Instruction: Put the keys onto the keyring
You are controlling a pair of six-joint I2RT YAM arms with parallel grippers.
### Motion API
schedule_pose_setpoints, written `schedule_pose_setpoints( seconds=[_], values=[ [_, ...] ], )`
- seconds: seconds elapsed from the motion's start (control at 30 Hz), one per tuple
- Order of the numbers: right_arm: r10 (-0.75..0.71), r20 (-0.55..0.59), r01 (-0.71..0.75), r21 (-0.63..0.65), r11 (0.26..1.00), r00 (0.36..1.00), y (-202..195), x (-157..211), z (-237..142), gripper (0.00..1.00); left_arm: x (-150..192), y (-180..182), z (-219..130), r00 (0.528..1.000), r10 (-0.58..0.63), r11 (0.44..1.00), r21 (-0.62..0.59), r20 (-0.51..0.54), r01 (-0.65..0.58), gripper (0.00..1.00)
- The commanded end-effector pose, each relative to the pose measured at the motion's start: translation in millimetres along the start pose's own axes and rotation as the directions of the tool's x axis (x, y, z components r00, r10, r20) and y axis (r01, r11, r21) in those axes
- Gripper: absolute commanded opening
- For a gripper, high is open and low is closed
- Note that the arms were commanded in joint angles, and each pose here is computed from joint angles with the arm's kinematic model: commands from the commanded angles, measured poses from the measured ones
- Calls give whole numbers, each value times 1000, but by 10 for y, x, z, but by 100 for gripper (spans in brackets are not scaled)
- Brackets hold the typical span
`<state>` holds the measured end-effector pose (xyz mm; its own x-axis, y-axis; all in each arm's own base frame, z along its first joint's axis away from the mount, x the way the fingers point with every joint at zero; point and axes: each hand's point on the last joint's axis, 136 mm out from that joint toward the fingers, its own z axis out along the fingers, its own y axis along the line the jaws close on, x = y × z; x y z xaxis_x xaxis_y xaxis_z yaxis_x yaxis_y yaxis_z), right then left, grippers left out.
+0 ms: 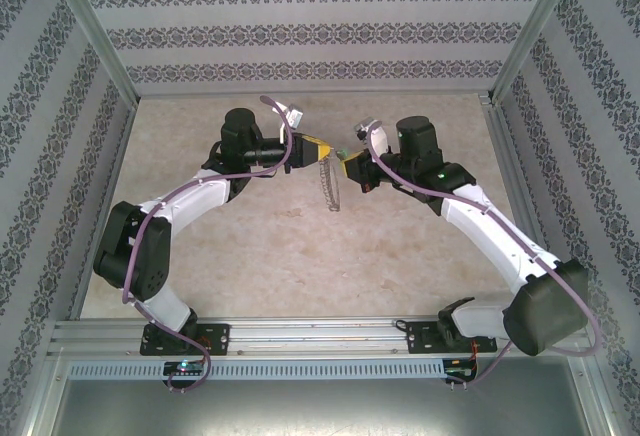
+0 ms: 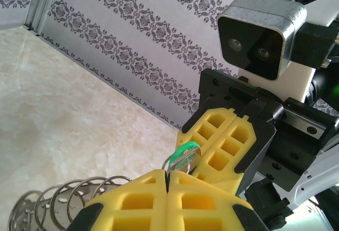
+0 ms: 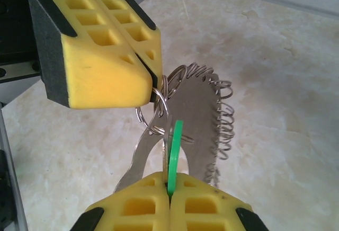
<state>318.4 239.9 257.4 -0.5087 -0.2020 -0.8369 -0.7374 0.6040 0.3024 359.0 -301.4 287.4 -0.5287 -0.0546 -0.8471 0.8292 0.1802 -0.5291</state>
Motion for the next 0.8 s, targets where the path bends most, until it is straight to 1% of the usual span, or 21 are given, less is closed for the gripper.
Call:
schedule_pose_setpoints(
  seconds=[0.0,0.17,0.27,0.43,0.77],
  values=[
    [-50,-2,50,35,998,999,-5,-104,8,0,-233,-215,-62,996,87,996,24,34,-88,0],
    [-72,-52,76,88,993,996,-71,-46,58,0,-235,-217,-64,996,88,996,25,36,-88,0],
    [-81,-61,87,104,991,995,-89,-45,70,0,-238,-221,-66,995,89,996,27,35,-90,0],
    [-102,-53,108,127,986,993,-90,-122,38,0,-224,-209,-66,996,88,996,23,33,-88,0],
    [-138,-42,142,122,982,990,-1,-260,-8,0,-207,-195,-61,996,85,996,20,28,-85,0]
  ],
)
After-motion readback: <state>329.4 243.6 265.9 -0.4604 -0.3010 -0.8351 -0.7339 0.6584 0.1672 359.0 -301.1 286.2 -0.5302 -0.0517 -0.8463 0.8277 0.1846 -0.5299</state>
